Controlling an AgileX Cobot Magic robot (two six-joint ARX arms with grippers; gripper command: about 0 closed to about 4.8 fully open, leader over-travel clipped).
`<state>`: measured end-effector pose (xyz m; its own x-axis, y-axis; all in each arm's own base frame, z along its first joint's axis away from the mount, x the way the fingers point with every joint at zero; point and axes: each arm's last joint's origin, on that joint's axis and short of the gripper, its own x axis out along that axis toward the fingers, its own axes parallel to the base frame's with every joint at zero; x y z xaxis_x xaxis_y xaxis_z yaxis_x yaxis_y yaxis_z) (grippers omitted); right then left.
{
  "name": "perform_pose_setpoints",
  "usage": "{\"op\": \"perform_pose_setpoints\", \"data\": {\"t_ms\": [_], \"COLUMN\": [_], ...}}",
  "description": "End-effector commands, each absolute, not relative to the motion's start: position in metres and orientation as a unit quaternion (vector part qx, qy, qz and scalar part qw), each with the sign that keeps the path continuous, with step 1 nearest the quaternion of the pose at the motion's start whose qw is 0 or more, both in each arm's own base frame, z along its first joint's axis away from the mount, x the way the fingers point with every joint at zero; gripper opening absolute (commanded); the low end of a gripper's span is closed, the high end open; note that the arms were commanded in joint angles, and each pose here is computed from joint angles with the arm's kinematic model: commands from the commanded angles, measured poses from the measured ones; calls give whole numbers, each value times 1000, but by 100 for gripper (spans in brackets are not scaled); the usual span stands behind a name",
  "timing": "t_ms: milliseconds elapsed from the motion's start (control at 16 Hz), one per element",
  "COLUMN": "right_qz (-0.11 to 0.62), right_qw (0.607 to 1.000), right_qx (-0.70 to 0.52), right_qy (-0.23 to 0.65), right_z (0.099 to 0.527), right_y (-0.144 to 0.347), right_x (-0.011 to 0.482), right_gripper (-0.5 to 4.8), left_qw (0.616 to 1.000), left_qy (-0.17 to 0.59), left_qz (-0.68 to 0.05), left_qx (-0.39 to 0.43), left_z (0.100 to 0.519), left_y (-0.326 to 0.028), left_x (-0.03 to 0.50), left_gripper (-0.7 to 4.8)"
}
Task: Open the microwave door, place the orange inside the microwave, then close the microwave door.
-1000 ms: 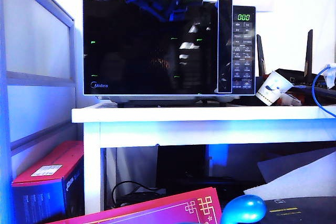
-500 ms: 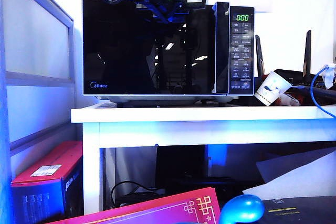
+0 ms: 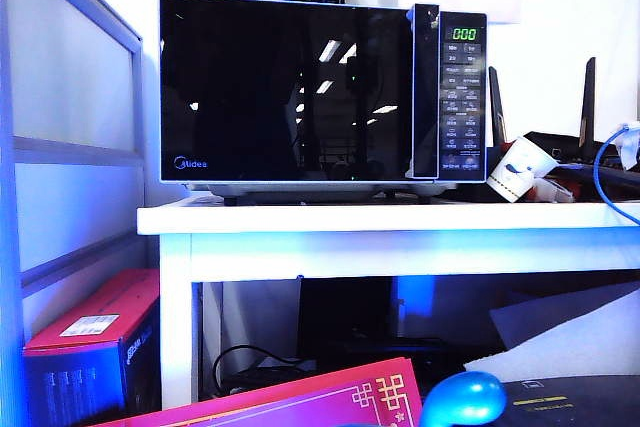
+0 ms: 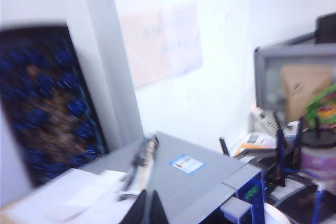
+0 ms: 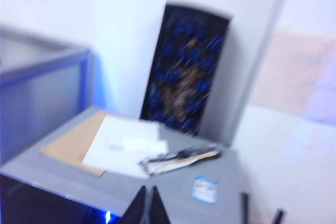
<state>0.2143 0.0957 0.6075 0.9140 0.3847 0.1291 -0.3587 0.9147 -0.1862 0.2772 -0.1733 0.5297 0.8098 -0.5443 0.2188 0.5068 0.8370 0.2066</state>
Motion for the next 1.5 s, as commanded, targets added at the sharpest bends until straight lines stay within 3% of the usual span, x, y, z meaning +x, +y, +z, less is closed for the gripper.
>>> {"op": "perform_pose_setpoints", "data": {"t_ms": [63,313,563,813,1188,1501], "right_qz": [187,188,189,223,281,308], "right_qw": [973,973,973,972,957,949], "right_qx": [-65,-68,-68,-56,-59,-57], "right_qy": [-121,-113,-113,-48,47,38], "right_z": [625,628,623,606,565,479], "right_y": [76,47,19,10,32,44], "right_x": [171,107,43,20,61,84], "right_gripper": [-5,-5,-5,-6,-6,-6], "left_qw": [950,950,948,948,946,921], "left_qy": [-106,-106,-130,-132,-60,54], "left_qz": [-283,-283,-281,-279,-310,-376], "left_qx": [77,81,74,73,80,88], "left_z": [559,575,560,534,509,468], "left_y": [-126,-54,10,45,46,3], "left_x": [202,85,-18,-75,-80,-16], "left_gripper": [-5,-5,-5,-5,-5,-5]}}
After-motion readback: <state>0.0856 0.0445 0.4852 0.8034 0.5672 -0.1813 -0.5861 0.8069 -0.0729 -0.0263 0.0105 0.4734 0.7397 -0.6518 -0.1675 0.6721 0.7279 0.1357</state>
